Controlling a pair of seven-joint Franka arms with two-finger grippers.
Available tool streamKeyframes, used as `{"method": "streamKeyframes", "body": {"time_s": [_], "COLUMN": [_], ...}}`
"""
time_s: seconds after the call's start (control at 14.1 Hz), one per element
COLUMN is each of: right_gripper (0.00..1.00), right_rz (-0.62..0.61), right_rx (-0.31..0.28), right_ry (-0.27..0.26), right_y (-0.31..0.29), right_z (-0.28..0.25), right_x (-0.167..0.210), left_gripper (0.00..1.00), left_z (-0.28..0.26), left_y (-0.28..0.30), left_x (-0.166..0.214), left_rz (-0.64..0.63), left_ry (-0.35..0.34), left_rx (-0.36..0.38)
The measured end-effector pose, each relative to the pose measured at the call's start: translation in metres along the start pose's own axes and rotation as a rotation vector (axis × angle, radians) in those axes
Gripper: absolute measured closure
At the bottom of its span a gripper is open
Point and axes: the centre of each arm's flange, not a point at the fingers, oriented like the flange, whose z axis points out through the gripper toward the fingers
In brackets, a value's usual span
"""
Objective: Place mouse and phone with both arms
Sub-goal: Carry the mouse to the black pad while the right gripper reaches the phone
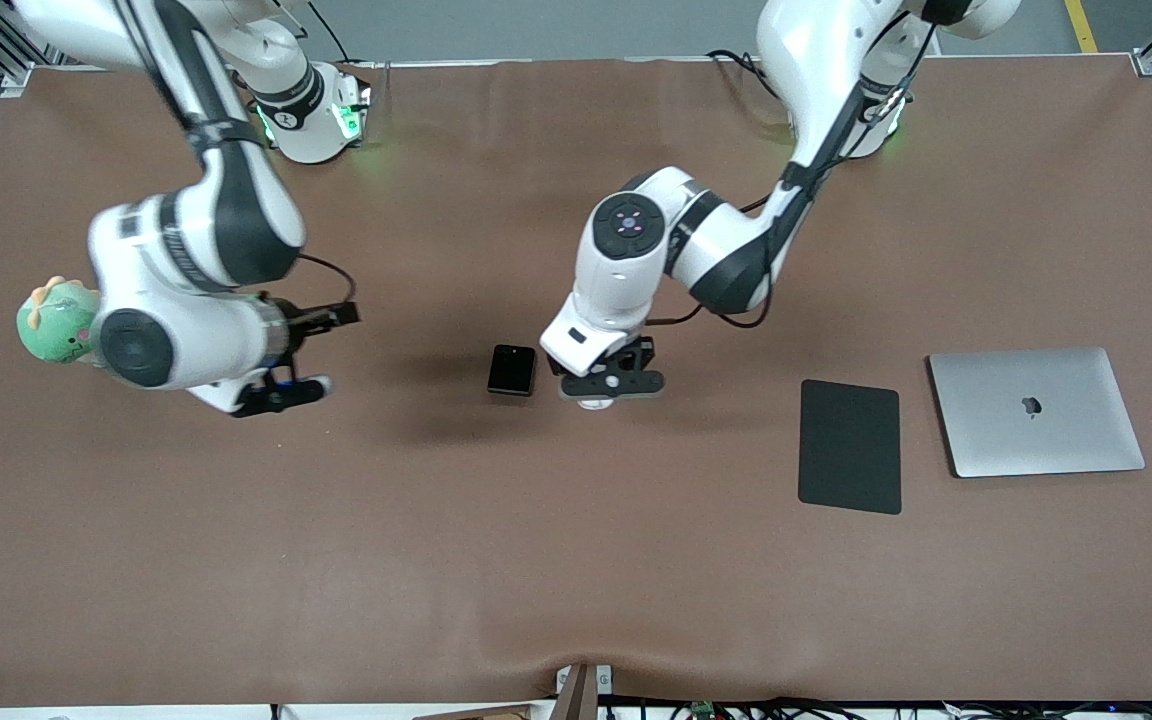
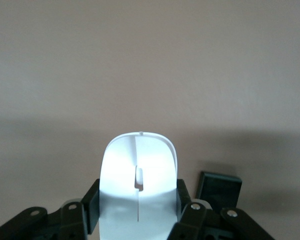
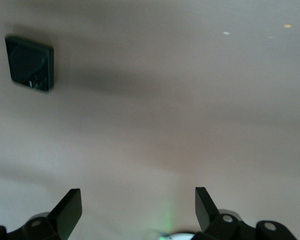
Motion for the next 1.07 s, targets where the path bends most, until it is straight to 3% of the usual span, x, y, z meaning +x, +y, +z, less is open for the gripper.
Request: {"method": "streamKeyframes", "body": {"time_s": [0.21, 0.5, 0.78, 1.07], "right_gripper": [0.0, 0.0, 0.0, 0.0], "right_rz": [0.064, 0.127, 0.182, 0.235], "right_rx": [-0.007, 0.088, 0.092, 0.093], "right_ry": [0.088, 0.14, 0.238, 0.274], "right_y": [-0.054, -0.09, -0.123, -0.134], "right_z": [0.035, 0.069, 0.113, 0.143], "right_x": [0.004, 0.012, 0.022, 0.027], "left_gripper": [0.4, 0.4, 0.4, 0.4], "left_z": [-0.027, -0.034, -0.027, -0.011], "left_y": [-0.044, -0.123, -0.21, -0.285], "left_x": [0.038, 0.086, 0.126, 0.145], "left_rz": [-0.044, -0.016, 0.066, 0.152], "left_ry": [0.004, -0.048, -0.097, -0.15], "left_rx": [0.02, 0.081, 0.111, 0.122]}}
